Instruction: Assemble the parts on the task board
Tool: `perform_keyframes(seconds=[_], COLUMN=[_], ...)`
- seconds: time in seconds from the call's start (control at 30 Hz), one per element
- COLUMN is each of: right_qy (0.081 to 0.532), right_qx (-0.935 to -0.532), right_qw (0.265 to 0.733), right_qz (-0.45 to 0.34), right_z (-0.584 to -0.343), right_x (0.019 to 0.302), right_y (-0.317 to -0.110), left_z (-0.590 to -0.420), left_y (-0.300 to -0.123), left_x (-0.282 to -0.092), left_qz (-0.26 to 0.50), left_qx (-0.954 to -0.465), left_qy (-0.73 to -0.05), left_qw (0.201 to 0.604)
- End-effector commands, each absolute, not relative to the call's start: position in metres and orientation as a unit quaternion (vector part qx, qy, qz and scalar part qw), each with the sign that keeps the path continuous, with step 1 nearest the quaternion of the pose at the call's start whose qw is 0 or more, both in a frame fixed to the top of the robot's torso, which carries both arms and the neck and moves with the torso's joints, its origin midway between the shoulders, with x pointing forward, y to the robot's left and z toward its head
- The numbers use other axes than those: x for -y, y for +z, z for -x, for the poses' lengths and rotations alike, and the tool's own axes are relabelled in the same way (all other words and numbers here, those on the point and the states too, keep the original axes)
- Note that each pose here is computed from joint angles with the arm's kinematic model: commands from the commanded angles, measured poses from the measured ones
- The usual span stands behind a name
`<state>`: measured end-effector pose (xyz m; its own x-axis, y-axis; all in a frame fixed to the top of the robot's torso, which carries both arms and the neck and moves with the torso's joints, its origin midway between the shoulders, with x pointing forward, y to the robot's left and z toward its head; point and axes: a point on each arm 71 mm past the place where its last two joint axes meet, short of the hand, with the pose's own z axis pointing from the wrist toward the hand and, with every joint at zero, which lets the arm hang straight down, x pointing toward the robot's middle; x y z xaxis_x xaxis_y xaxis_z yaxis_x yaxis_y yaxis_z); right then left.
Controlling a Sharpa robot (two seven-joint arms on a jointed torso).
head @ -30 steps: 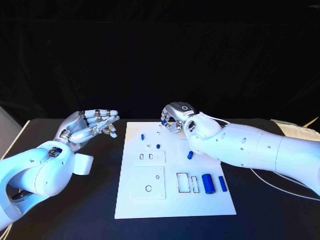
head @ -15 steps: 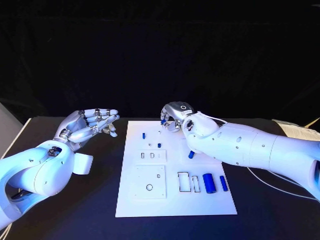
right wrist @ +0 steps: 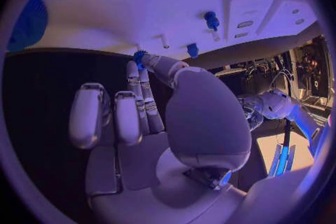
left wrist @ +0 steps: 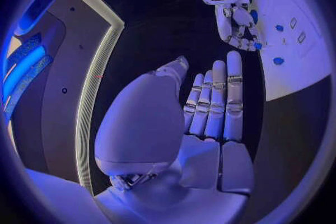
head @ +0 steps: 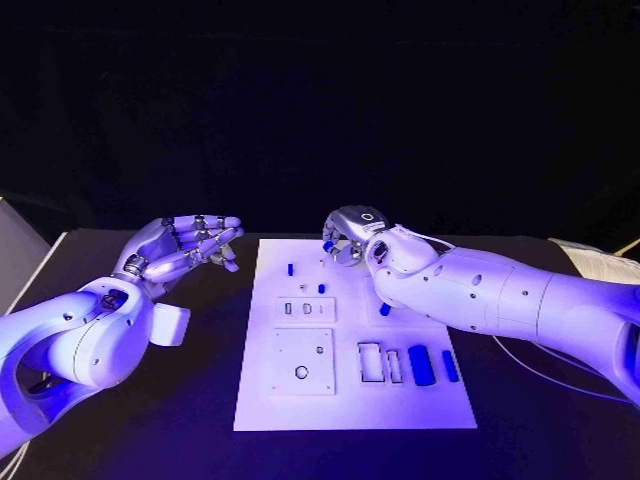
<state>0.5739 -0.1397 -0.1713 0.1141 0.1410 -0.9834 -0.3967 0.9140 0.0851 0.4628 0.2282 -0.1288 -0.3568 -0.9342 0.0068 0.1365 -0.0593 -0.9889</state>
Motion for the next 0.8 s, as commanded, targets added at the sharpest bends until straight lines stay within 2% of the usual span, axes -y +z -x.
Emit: perform_keyframes(seconds=[0.03,0.8], right_qy=[0.184,0.187], right_qx=[-0.647,-0.644], right_qw=[0.732,0.735], right_qz=[0.107,0.103], right_z=[-0.5739,-0.5779], right_x=[0.138,0.1364], right_y=[-0.1739,-0.1745], left_z=[-0.4618,-0.4622], left_y=[-0.1273,-0.1274], left_x=[-0.2255,-0.2251], left_qz=[0.366,0.366], left_qx=[-0.537,-0.537], left_qy=[-0.632,-0.632], left_qw=[0.423,0.423])
